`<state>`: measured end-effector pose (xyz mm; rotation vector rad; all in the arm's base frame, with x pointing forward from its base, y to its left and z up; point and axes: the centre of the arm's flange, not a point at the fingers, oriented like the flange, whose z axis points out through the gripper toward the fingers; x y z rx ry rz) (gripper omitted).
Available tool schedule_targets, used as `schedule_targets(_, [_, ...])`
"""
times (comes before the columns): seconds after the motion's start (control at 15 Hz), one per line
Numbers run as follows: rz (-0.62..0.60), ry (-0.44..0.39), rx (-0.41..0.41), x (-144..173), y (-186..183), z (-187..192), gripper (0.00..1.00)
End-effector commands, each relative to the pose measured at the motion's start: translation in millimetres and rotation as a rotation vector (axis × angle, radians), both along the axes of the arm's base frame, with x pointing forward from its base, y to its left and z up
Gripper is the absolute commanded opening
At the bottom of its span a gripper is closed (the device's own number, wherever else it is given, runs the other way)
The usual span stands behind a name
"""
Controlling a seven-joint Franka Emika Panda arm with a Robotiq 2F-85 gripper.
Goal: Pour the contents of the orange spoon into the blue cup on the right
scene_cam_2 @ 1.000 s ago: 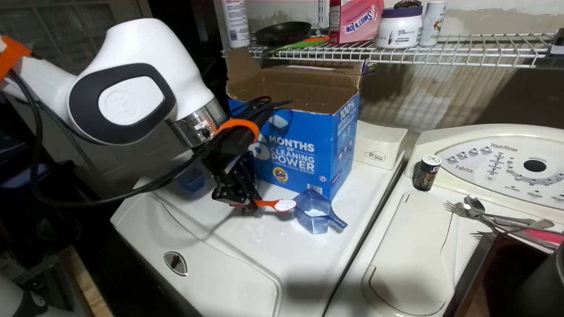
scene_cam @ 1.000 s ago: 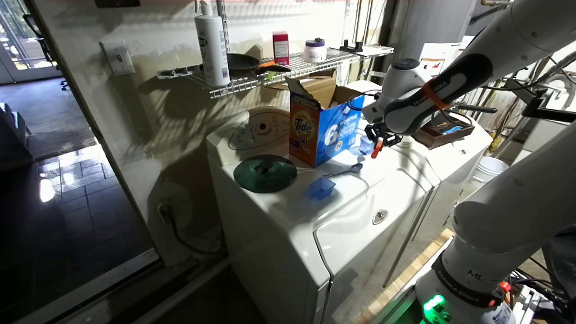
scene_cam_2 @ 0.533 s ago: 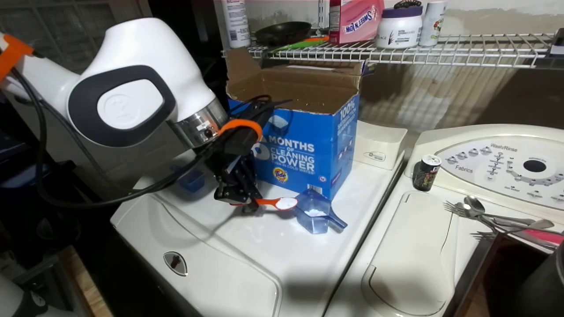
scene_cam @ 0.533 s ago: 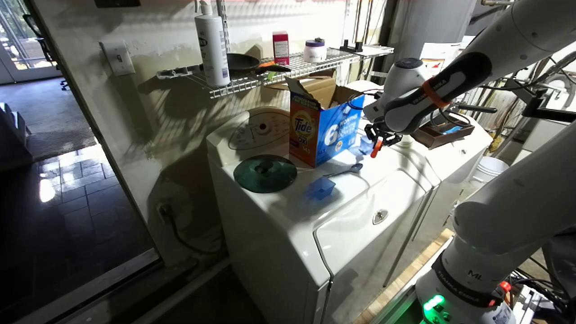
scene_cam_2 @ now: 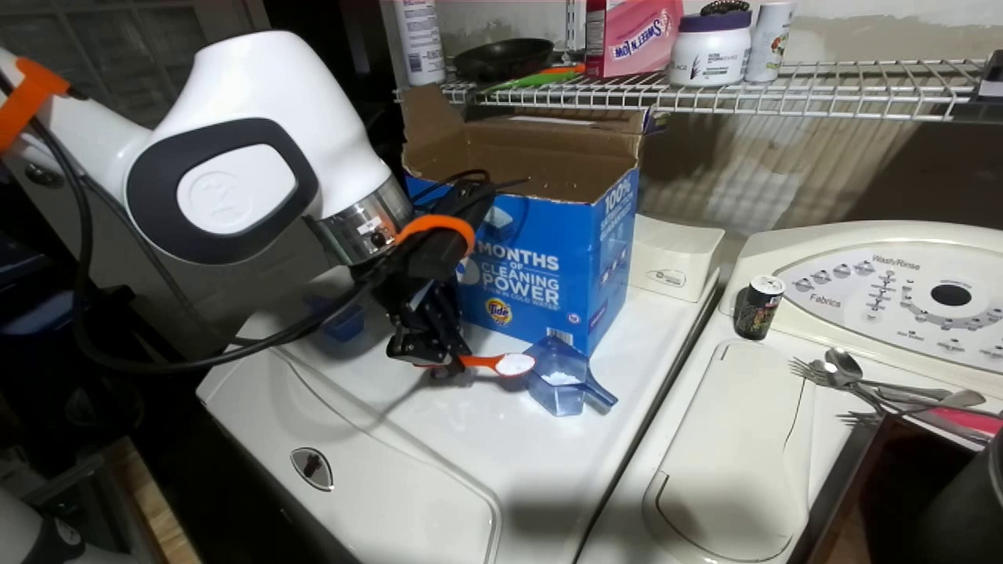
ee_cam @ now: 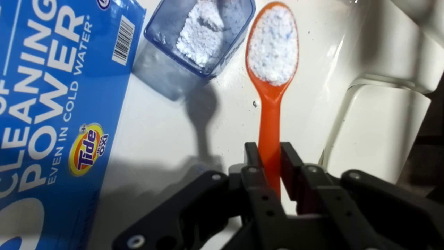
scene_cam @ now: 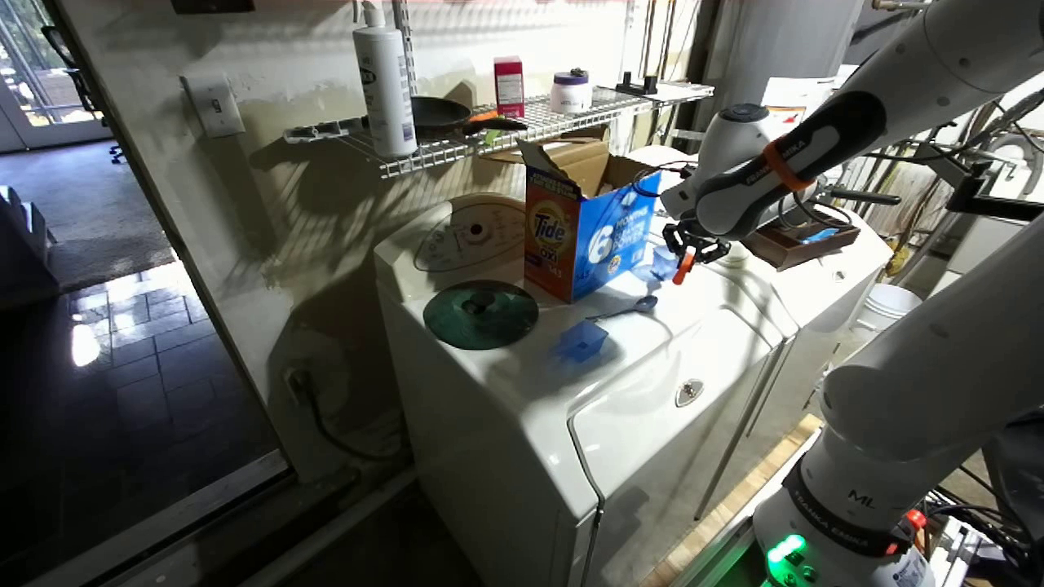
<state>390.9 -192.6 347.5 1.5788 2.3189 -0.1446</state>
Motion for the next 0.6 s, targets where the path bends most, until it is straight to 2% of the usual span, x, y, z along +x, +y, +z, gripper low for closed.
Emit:
schedule_targets(0.0, [0.033, -0.018, 0.019, 14.0, -11.6, 5.5, 0.05])
schedule_targets(0.27, [0.061, -0.027, 0.036, 17.9, -16.6, 12.7, 0.05])
schedule_targets(0.53, [0.098, -0.043, 0.093, 22.4, -24.4, 19.3, 0.05])
